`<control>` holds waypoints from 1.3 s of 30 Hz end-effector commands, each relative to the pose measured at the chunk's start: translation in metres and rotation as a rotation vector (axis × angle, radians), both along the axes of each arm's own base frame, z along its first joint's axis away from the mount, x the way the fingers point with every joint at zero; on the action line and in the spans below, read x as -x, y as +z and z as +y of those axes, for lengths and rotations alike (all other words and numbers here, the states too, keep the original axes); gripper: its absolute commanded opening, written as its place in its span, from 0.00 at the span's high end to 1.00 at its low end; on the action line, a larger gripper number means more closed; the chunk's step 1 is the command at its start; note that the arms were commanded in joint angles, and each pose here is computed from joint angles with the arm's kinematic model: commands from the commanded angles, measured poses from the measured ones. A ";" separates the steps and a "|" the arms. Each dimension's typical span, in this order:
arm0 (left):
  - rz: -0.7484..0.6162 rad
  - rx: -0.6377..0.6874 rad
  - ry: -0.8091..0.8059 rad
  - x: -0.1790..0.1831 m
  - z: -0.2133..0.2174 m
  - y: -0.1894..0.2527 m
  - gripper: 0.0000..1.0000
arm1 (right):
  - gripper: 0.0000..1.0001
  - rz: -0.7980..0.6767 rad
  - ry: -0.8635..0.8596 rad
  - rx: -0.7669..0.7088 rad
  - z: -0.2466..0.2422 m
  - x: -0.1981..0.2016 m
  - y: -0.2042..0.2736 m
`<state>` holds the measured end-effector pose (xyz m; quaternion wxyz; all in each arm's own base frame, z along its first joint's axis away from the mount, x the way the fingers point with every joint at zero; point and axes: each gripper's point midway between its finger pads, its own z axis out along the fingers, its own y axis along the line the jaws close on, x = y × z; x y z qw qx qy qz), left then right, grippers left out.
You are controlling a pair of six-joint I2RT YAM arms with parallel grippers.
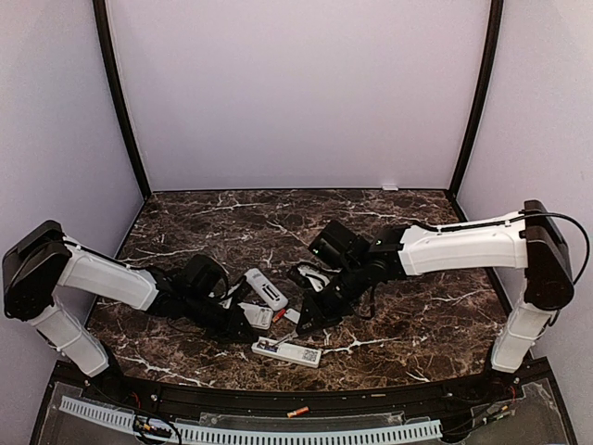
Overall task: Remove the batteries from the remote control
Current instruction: Remove the battery from the remote control without the battery cover.
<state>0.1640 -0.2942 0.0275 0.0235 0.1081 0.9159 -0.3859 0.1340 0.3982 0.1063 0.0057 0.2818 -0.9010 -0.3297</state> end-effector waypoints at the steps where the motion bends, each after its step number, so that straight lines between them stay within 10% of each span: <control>1: 0.025 -0.033 -0.033 0.009 0.000 -0.010 0.90 | 1.00 0.011 0.014 0.008 -0.002 -0.002 -0.011; 39: 0.034 -0.053 -0.056 0.012 0.002 -0.014 0.92 | 1.00 0.428 0.103 -0.327 0.015 0.033 0.001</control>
